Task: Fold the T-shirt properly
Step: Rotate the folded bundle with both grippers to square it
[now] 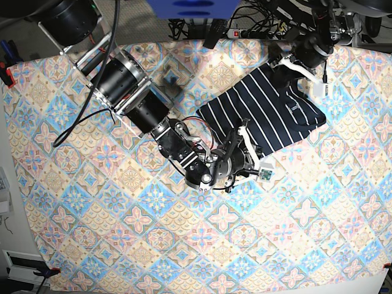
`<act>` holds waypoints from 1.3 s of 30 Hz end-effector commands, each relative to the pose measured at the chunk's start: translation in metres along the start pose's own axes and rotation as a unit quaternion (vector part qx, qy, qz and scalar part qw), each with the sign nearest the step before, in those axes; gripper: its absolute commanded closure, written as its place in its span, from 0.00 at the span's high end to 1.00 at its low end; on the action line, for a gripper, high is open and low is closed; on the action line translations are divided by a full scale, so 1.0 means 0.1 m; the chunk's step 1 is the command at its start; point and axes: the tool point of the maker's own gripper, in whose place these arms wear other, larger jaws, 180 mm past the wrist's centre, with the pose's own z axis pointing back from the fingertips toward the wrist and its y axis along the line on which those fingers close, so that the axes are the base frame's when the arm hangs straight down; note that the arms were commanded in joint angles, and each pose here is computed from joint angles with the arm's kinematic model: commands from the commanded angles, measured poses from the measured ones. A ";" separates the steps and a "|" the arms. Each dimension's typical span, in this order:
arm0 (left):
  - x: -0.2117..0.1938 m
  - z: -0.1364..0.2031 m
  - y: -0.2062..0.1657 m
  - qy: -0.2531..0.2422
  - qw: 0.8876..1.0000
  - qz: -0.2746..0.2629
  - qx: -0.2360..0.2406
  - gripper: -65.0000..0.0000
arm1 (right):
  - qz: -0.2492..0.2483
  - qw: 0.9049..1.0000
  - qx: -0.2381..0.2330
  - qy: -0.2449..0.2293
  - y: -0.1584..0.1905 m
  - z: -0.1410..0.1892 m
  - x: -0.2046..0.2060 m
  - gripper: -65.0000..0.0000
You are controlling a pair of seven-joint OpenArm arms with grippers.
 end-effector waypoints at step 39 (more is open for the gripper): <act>1.37 -1.75 -0.37 -0.032 0.987 -0.157 -0.002 0.03 | 0.115 0.979 -0.086 0.142 0.37 0.77 -1.38 0.08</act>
